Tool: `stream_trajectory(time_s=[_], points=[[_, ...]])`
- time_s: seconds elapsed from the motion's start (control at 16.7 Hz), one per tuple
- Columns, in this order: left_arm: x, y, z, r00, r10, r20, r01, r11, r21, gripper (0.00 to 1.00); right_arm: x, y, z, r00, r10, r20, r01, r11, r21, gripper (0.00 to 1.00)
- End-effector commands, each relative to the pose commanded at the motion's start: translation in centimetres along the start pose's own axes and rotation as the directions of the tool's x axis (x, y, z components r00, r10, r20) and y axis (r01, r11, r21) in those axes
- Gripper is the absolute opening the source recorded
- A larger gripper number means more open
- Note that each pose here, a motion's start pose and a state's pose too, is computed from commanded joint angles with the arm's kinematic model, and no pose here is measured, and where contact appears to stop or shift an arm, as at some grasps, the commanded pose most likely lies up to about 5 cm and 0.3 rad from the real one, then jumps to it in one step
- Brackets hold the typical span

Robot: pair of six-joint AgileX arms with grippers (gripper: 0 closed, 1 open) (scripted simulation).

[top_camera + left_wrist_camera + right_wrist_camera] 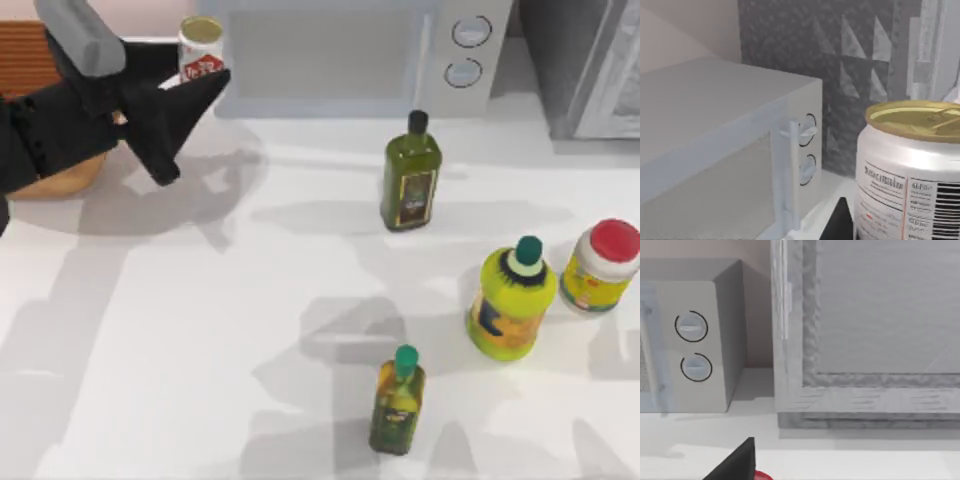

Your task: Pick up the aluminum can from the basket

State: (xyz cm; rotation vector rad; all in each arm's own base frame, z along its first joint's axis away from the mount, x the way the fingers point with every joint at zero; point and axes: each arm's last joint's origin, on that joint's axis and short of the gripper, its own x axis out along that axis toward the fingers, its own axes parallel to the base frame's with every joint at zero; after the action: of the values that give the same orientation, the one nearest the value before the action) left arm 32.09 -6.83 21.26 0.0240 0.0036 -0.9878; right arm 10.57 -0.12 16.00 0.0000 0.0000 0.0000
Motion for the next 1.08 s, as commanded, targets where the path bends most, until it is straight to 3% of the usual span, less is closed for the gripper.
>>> stream_trajectory(time_s=[0.3,0.54,0.84,1.08], points=[[5.1,3.2,-7.8,0.957,-0.290,0.002,0.290,0.957,-0.016,0.00,0.0,0.0,0.0,1.000,0.000,0.000,0.000,1.000,0.000,1.00],[6.8,4.2,-13.6,0.895,-0.446,0.011,0.446,0.895,-0.015,0.00,0.0,0.0,0.0,1.000,0.000,0.000,0.000,1.000,0.000,1.00],[6.9,4.8,-18.2,0.840,-0.542,0.019,0.542,0.840,-0.011,0.00,0.0,0.0,0.0,1.000,0.000,0.000,0.000,1.000,0.000,1.00],[6.9,5.0,-19.5,0.823,-0.567,0.022,0.567,0.824,-0.007,0.00,0.0,0.0,0.0,1.000,0.000,0.000,0.000,1.000,0.000,1.00]])
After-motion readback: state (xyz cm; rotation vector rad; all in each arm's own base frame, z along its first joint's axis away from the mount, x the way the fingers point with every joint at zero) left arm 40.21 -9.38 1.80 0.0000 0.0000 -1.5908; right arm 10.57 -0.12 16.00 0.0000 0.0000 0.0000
